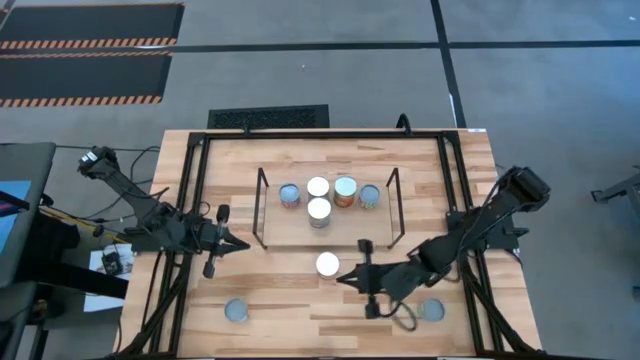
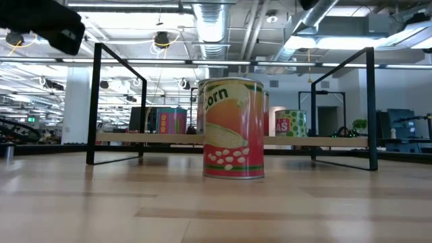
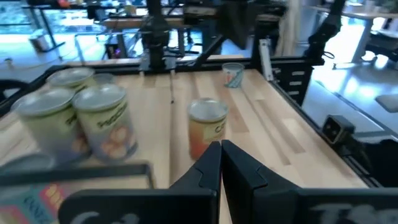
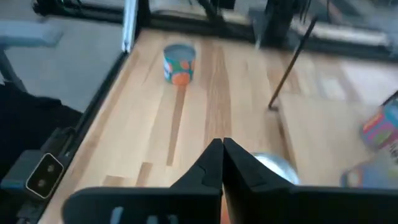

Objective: Pick and place cans onto a shelf
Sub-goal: Put the canned corn on the shelf

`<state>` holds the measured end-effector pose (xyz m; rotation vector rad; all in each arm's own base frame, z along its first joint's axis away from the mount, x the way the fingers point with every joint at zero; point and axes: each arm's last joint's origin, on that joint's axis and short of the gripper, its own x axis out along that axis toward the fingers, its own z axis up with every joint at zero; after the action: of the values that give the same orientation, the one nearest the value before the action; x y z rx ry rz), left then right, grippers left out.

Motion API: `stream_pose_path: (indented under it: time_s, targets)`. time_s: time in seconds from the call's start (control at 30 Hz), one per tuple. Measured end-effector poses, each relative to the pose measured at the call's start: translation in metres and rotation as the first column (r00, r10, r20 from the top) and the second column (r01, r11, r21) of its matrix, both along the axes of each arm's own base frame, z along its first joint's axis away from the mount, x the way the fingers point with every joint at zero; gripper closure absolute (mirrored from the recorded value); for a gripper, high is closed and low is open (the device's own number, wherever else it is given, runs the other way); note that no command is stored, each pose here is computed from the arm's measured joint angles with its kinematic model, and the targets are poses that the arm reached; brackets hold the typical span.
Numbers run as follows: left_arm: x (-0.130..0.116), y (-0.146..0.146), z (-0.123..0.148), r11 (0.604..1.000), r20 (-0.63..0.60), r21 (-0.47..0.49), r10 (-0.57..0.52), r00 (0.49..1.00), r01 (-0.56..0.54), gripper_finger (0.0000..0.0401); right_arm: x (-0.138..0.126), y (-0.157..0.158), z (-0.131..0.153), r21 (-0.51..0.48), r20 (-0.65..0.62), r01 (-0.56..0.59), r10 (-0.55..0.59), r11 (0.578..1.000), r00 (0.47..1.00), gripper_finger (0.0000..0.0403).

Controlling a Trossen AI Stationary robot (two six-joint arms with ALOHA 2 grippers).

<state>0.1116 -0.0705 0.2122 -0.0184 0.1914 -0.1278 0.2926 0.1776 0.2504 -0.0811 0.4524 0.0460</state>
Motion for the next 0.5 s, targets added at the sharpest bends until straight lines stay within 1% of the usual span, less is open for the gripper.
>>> stream_pose_path:
  time_s: [0.13,0.23,0.33,0.5]
  targets:
    - [-0.004,0.004,-0.01,0.999,0.008,-0.018,0.034,0.999,-0.033,0.0399,0.025,0.01,-0.003,-0.009,-0.161,0.074,-0.075,0.997,0.984,0.0352]
    - [-0.006,0.006,-0.014,0.999,0.01,-0.023,0.035,0.999,-0.035,0.0399,0.044,0.017,-0.001,-0.036,-0.246,0.118,-0.124,0.992,0.961,0.0323]
    - [-0.007,0.007,-0.013,0.999,0.015,-0.026,0.036,0.999,-0.036,0.0399,0.059,0.022,-0.004,-0.085,-0.327,0.141,-0.162,0.986,0.931,0.0291]
    - [-0.007,0.007,-0.013,0.999,0.016,-0.019,0.035,0.999,-0.035,0.0399,0.079,0.025,-0.009,-0.146,-0.41,0.167,-0.214,0.975,0.887,0.0246]
